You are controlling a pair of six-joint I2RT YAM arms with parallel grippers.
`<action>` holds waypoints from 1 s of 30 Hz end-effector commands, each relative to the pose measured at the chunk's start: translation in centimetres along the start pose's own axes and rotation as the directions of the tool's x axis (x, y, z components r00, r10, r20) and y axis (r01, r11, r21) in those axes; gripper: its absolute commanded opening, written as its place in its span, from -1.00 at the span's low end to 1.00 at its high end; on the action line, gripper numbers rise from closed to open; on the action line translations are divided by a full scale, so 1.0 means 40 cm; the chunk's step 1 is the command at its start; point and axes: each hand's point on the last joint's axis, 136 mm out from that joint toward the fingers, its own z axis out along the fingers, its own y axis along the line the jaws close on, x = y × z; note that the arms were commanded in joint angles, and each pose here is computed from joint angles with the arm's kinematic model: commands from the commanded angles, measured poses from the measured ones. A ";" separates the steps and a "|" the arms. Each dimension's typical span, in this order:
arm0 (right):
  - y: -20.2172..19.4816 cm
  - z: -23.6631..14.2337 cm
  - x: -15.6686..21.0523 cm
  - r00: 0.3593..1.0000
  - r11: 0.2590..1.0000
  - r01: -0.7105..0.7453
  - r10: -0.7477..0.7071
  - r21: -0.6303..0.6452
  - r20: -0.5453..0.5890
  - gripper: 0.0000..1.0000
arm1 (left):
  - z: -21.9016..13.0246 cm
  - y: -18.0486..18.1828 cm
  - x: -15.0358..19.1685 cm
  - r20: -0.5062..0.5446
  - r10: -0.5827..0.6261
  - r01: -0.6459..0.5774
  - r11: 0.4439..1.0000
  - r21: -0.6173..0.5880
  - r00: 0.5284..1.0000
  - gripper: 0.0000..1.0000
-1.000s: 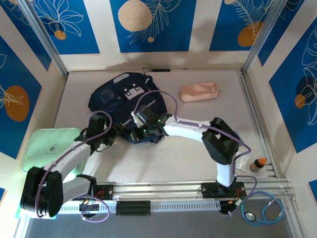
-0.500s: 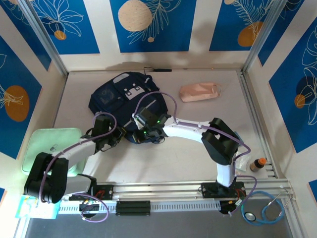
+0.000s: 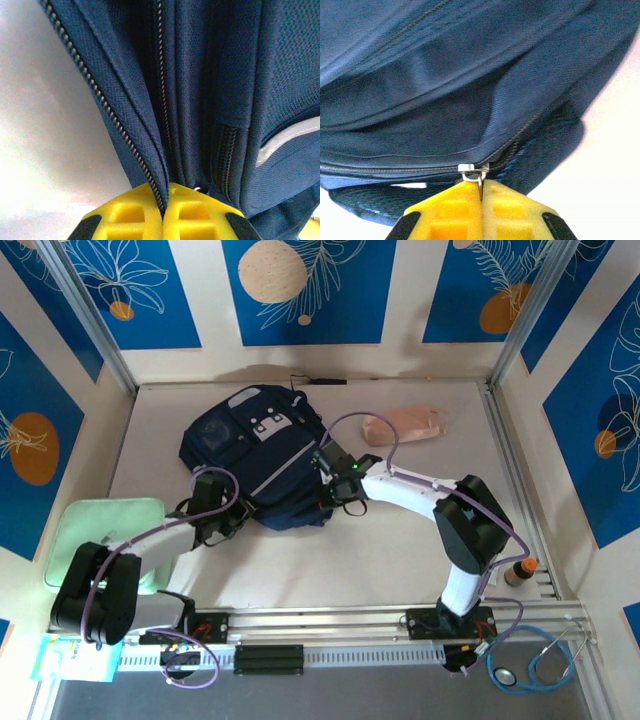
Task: Pack the student bag
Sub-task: Zip the student bag at the center of the table.
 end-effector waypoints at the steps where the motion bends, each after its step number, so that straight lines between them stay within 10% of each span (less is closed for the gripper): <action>1: -0.049 0.003 -0.015 1.000 0.996 0.022 -0.021 0.087 -0.013 -0.92 | -0.001 -0.022 -0.019 0.028 0.038 -0.038 0.999 0.008 0.999 -1.00; 11: 0.003 0.057 -0.013 0.996 0.997 0.073 -0.071 0.024 -0.051 -0.65 | -0.004 -0.034 -0.017 0.017 0.050 -0.050 0.999 0.020 0.999 -1.00; 24: -0.225 0.001 -0.059 0.991 0.930 -0.133 0.132 0.343 0.027 -1.00 | -0.019 -0.017 -0.028 0.045 0.080 -0.079 0.997 -0.024 0.996 -1.00; 30: -0.137 0.007 -0.017 0.999 0.967 -0.028 0.038 0.255 -0.036 -1.00 | -0.008 -0.029 -0.044 0.042 0.116 -0.114 0.993 -0.035 0.992 -1.00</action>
